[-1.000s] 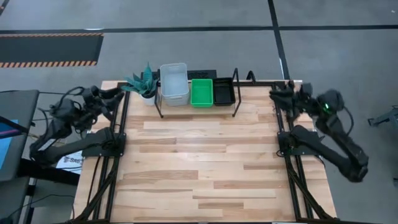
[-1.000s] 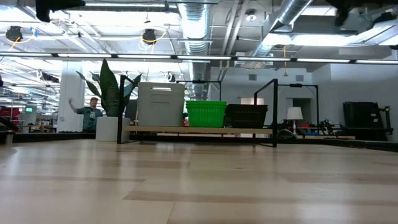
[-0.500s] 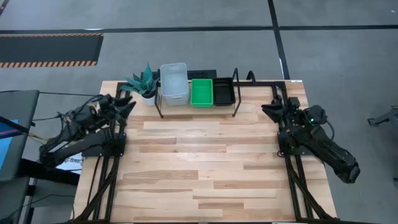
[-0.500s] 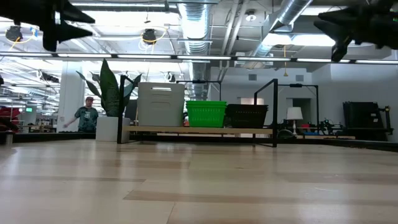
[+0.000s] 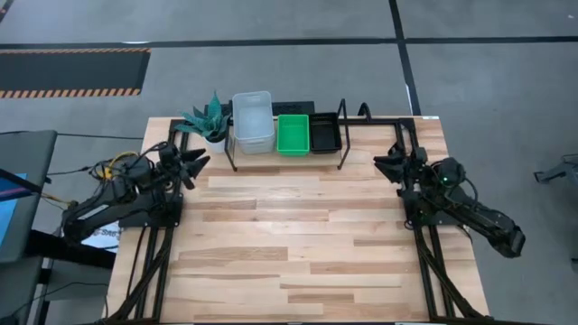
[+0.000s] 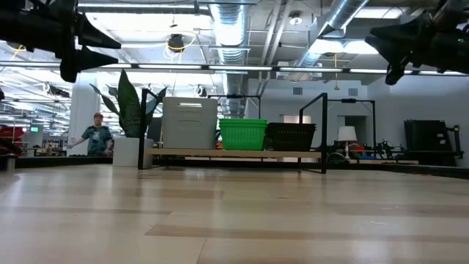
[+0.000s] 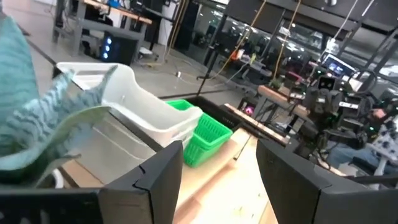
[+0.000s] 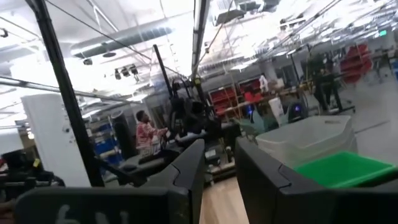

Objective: Stack baskets on shelf by color
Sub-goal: Return to Home Position

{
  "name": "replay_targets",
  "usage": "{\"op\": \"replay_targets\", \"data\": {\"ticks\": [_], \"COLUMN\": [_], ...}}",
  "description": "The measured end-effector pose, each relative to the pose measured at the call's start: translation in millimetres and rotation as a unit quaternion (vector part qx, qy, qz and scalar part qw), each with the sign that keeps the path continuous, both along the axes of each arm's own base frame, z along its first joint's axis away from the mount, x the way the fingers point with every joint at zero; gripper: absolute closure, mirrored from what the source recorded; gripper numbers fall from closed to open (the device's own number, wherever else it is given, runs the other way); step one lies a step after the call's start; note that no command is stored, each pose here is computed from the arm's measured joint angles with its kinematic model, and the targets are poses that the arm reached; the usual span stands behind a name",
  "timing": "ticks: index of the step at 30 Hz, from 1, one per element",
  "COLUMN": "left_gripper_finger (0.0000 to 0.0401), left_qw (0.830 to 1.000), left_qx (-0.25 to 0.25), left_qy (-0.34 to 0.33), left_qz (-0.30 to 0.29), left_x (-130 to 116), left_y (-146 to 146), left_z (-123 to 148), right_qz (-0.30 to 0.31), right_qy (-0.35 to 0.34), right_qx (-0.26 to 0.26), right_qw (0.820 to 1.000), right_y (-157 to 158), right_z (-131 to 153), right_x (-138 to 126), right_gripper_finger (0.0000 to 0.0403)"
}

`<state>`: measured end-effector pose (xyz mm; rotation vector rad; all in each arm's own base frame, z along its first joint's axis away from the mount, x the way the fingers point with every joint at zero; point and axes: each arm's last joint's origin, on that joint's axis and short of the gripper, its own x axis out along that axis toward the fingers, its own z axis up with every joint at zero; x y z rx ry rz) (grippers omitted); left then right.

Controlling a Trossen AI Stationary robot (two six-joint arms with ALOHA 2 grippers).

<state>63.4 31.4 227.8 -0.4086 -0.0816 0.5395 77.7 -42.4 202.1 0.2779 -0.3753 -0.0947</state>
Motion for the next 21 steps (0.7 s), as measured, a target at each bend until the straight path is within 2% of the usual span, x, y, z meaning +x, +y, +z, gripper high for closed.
{"op": "replay_targets", "data": {"ticks": [7,12,21], "left_gripper_finger": [0.0207,0.0207,0.0207], "left_qw": [0.999,0.999,0.997], "left_qx": [0.014,0.013,-0.023], "left_qy": [-0.025,-0.031,-0.045], "left_qz": [-0.018,-0.043,-0.064], "left_x": [9,18,26], "left_y": [1,0,-1], "left_z": [-11,-27,-50], "right_qz": [-0.009,-0.011,-0.017], "right_qy": [0.033,0.059,0.086], "right_qx": [-0.013,0.002,-0.003], "right_qw": [0.999,0.998,0.996], "right_y": [-1,-2,-3], "right_z": [-6,-12,-18], "right_x": [2,4,5], "right_gripper_finger": [0.0290,0.0290,0.0290]}}
